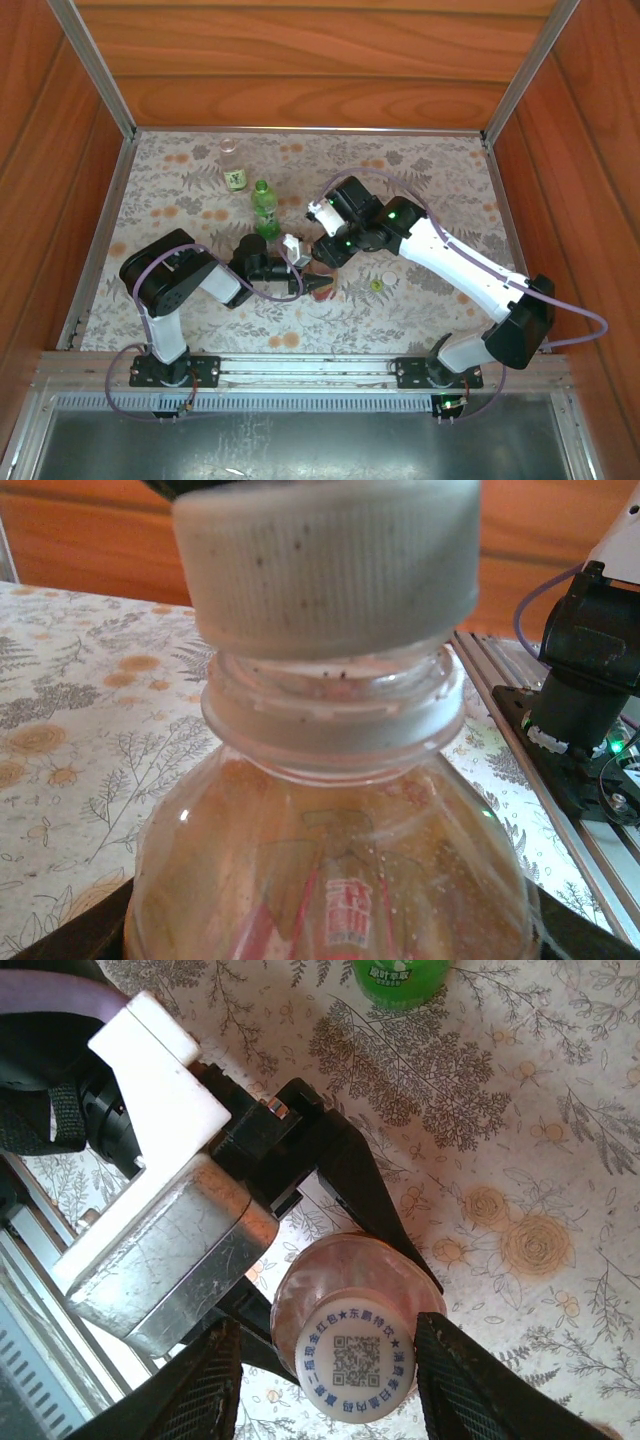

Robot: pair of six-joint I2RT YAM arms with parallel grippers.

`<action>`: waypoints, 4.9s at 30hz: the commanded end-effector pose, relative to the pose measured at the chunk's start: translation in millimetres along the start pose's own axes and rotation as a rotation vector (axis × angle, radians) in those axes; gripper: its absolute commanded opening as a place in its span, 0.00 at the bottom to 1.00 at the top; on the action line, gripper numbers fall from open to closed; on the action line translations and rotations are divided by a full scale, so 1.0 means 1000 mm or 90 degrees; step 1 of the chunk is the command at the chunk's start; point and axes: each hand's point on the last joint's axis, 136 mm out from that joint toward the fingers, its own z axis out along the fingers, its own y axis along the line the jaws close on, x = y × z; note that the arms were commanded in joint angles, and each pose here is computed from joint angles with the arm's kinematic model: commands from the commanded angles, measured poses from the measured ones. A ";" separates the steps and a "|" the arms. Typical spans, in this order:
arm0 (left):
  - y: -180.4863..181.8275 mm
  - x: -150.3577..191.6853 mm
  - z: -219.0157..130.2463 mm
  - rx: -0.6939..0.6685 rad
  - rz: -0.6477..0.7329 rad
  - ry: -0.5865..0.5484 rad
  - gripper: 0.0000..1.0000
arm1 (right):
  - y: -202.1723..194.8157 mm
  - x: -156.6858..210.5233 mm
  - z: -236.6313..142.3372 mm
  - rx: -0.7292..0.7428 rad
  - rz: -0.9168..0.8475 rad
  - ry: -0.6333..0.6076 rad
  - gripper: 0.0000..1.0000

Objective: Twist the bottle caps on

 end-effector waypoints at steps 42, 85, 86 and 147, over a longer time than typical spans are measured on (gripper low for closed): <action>-0.001 0.020 -0.002 0.010 -0.074 0.039 0.59 | -0.009 0.013 0.004 0.010 -0.009 -0.026 0.30; -0.002 0.021 -0.007 -0.009 -0.025 0.041 0.59 | -0.009 -0.004 -0.052 0.061 -0.041 -0.126 0.72; -0.002 0.019 -0.008 -0.011 -0.019 0.041 0.59 | -0.011 -0.004 -0.053 0.070 -0.051 -0.114 0.68; -0.006 0.018 -0.012 -0.014 -0.005 0.055 0.59 | -0.003 0.001 -0.019 0.010 0.016 -0.032 0.29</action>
